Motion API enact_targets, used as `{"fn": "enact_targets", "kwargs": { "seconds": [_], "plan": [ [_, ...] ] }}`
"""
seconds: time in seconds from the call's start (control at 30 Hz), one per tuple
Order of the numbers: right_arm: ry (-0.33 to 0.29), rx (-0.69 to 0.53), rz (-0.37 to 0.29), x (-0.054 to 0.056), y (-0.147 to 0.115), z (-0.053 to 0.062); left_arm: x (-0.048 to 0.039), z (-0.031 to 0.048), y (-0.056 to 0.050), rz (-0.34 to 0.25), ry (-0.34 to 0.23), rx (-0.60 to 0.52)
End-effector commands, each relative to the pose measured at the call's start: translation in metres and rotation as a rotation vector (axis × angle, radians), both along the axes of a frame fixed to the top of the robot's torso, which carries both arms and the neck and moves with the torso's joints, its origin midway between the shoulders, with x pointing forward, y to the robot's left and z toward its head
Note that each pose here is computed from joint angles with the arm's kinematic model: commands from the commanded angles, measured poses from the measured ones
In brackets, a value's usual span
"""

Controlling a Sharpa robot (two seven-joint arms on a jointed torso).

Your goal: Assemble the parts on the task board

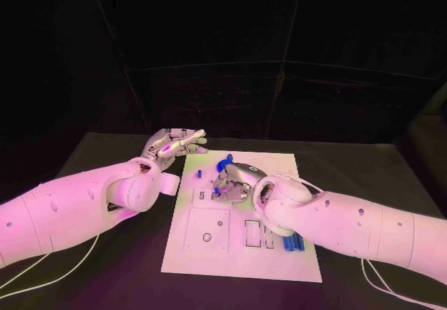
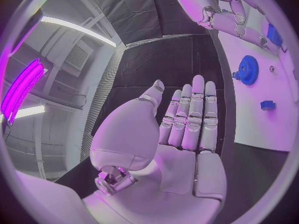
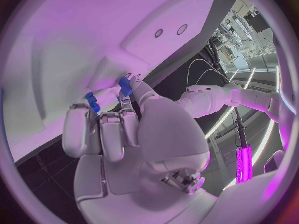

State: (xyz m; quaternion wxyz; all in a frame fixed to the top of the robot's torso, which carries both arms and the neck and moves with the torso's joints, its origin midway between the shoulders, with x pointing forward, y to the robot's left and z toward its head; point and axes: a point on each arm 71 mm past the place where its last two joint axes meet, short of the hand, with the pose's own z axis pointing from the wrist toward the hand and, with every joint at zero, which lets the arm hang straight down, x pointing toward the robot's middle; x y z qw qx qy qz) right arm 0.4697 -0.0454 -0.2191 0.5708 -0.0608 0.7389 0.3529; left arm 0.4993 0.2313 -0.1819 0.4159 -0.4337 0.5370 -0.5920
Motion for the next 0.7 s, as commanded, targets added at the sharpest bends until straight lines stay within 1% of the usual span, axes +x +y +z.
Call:
{"fn": "enact_targets", "kwargs": {
  "seconds": [0.03, 0.7],
  "plan": [
    [-0.004, -0.039, 0.005, 0.0002, 0.0006, -0.0014, 0.0006, 0.0020, -0.0013, -0.006, -0.019, -0.001],
    [-0.024, -0.104, -0.008, -0.0005, -0.0069, -0.0038, 0.0019, 0.0010, -0.0041, -0.014, -0.017, -0.003]
  ]
}}
